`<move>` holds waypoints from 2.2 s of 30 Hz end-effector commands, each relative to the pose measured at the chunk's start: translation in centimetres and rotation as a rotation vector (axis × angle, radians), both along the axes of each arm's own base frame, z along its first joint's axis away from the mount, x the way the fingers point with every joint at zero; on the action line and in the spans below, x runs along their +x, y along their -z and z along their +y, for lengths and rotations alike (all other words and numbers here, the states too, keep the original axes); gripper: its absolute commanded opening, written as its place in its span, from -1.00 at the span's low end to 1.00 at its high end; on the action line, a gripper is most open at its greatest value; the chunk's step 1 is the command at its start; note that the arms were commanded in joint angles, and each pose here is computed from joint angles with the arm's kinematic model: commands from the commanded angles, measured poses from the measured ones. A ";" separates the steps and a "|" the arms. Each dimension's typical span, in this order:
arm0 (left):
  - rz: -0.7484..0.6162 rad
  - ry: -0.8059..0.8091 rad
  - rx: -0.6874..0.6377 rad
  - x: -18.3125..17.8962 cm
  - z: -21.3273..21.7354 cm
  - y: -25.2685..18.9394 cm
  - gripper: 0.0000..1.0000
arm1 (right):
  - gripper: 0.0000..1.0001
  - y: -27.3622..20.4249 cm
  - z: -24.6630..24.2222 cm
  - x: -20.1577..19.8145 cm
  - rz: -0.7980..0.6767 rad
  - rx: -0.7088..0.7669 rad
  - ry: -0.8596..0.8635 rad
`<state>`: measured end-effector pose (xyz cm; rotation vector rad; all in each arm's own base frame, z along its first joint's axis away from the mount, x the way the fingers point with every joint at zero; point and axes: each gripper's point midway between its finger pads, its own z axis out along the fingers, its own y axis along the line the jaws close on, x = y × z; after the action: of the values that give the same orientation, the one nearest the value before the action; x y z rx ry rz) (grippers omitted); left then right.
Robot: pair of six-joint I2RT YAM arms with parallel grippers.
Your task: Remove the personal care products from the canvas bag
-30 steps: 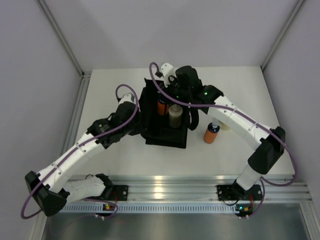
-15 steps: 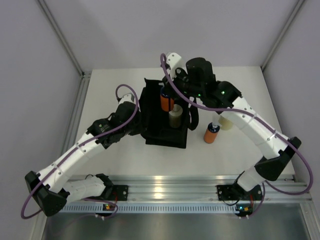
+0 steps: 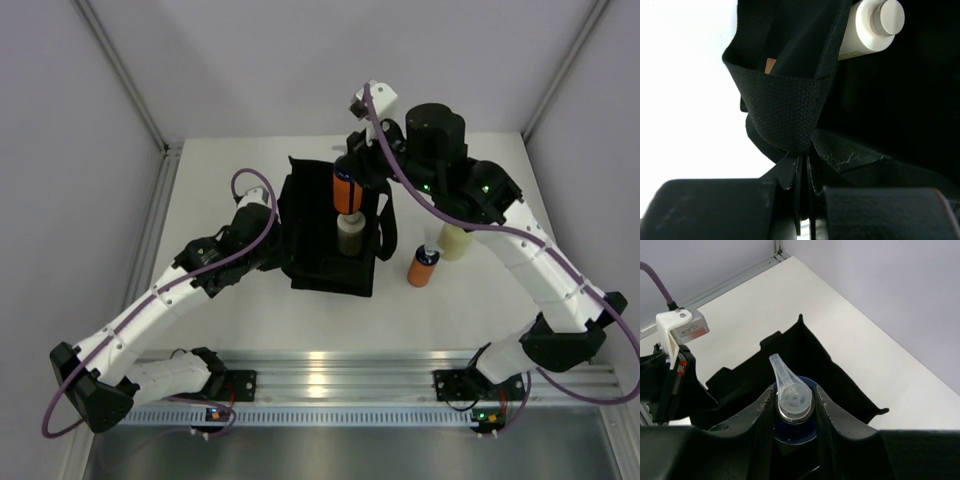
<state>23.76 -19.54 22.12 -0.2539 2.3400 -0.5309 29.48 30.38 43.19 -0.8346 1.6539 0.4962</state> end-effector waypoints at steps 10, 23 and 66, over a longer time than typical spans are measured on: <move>-0.029 -0.008 -0.034 0.4 -0.3 -0.9 -1.00 | -1.00 -11.0 -6.2 -1.2 -0.173 0.269 0.214; -0.012 -0.003 -0.036 -0.1 -0.3 -0.3 -1.00 | -1.00 -11.6 -12.4 1.3 -0.152 0.352 0.411; -0.020 0.000 -0.035 -0.3 0.0 -0.3 -1.00 | -1.00 9.8 -17.6 8.5 -0.173 0.290 0.492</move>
<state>23.37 -19.39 21.92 -0.2562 2.3406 -0.5436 37.06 12.75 24.69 -0.2696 1.8360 0.2558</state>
